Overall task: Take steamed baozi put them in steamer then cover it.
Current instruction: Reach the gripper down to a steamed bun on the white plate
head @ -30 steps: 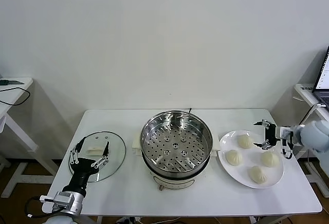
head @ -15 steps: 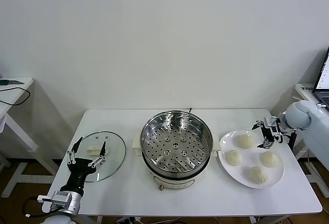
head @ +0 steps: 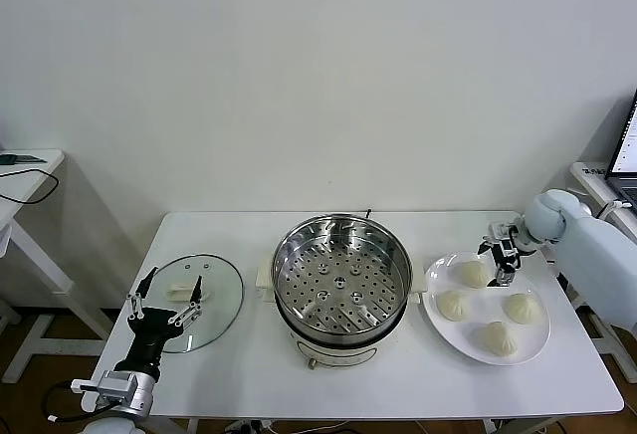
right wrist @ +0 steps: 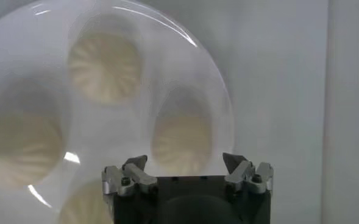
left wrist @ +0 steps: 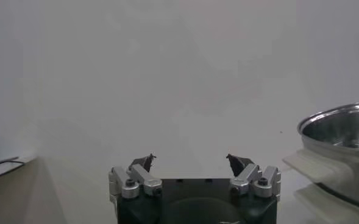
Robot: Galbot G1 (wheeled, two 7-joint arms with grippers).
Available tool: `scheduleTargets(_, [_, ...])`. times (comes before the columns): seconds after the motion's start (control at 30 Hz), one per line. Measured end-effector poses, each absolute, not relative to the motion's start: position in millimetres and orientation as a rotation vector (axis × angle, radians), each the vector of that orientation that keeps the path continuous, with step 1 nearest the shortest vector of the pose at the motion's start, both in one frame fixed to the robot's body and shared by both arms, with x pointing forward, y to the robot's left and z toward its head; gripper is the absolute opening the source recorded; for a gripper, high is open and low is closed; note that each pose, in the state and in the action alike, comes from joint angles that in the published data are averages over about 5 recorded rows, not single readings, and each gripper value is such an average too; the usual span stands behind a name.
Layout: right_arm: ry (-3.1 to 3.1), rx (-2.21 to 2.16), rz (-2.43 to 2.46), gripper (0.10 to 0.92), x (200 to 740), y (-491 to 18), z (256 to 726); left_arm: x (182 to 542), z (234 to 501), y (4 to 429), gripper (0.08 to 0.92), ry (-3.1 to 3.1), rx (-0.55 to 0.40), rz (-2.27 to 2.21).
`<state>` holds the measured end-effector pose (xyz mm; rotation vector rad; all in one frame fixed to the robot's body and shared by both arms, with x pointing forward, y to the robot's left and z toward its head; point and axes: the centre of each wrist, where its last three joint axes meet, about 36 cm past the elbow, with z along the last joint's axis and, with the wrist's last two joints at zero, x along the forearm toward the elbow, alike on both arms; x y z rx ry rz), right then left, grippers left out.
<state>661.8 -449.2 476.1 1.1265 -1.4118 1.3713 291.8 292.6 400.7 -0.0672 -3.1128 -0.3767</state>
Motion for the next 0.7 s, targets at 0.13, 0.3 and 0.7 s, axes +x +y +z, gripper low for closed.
scheduleTargets(0.13, [-1.404, 1.127, 1.369, 0.823, 664.2, -446.1, 470.6, 291.7, 400.4, 293.1, 0.823, -3.112, -0.065, -0.378])
scheduleTargets(0.3, [-1.396, 1.129, 1.369, 0.823, 666.1, -442.8, 466.1, 291.7, 400.6, 293.3, 0.823, -3.113, -0.064, -0.380])
scheduleTargets(0.7, [-1.383, 1.134, 1.375, 0.731, 669.5, -437.4, 460.9, 290.6, 400.2, 295.1, 0.823, -3.112, -0.056, -0.387])
